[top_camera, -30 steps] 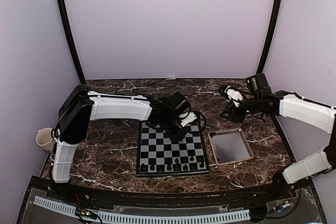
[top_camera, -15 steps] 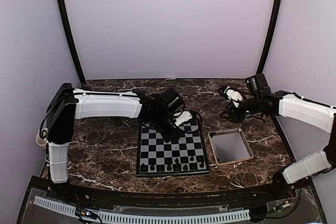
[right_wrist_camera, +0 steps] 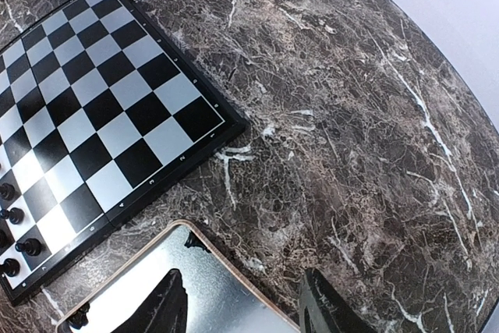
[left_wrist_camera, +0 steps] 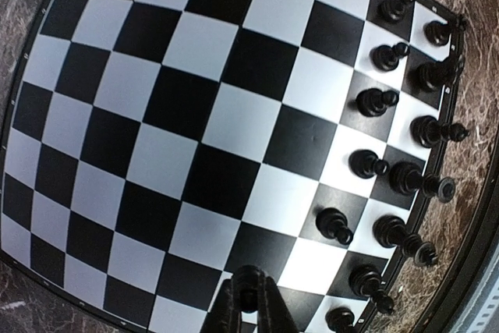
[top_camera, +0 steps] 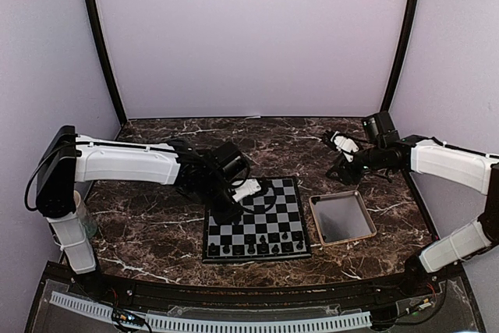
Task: Set up the chess pieces on the board
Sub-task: Place the pawn at f7.
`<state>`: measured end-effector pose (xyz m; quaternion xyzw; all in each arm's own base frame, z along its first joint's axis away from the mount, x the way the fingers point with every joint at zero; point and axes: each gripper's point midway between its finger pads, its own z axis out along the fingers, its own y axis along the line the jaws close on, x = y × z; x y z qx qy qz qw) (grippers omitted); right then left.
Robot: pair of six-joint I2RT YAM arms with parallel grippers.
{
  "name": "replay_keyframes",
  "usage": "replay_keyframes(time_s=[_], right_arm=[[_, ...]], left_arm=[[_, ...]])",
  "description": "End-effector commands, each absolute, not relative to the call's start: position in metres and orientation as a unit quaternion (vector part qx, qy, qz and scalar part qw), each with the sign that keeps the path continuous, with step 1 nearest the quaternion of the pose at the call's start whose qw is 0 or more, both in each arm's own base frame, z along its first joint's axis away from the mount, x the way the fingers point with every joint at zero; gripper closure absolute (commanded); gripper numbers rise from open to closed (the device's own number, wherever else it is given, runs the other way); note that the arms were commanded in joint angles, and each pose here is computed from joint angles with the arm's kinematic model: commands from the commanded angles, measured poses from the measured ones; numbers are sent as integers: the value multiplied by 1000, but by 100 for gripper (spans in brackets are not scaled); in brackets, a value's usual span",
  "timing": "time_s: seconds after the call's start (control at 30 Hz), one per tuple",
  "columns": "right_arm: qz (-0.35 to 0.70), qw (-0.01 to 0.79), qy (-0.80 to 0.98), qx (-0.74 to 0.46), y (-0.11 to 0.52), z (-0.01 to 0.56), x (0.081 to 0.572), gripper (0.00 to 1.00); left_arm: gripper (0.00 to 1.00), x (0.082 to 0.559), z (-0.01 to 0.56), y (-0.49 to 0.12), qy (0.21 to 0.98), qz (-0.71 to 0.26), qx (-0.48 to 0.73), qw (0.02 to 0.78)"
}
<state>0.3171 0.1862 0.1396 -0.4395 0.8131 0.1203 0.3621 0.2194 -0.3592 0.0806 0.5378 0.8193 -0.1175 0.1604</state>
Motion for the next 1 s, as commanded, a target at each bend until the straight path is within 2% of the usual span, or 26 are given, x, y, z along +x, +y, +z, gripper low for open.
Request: replay_keyframes(time_s=[0.0, 0.43, 0.97], right_arm=[[122, 354, 815, -442, 186, 133, 318, 50], [121, 348, 816, -445, 186, 128, 317, 50], [125, 343, 816, -448, 187, 125, 315, 50]], left_arm=[[96, 202, 87, -348, 811, -124, 551, 151], [95, 177, 71, -355, 796, -160, 573, 112], [92, 172, 55, -356, 796, -157, 577, 92]])
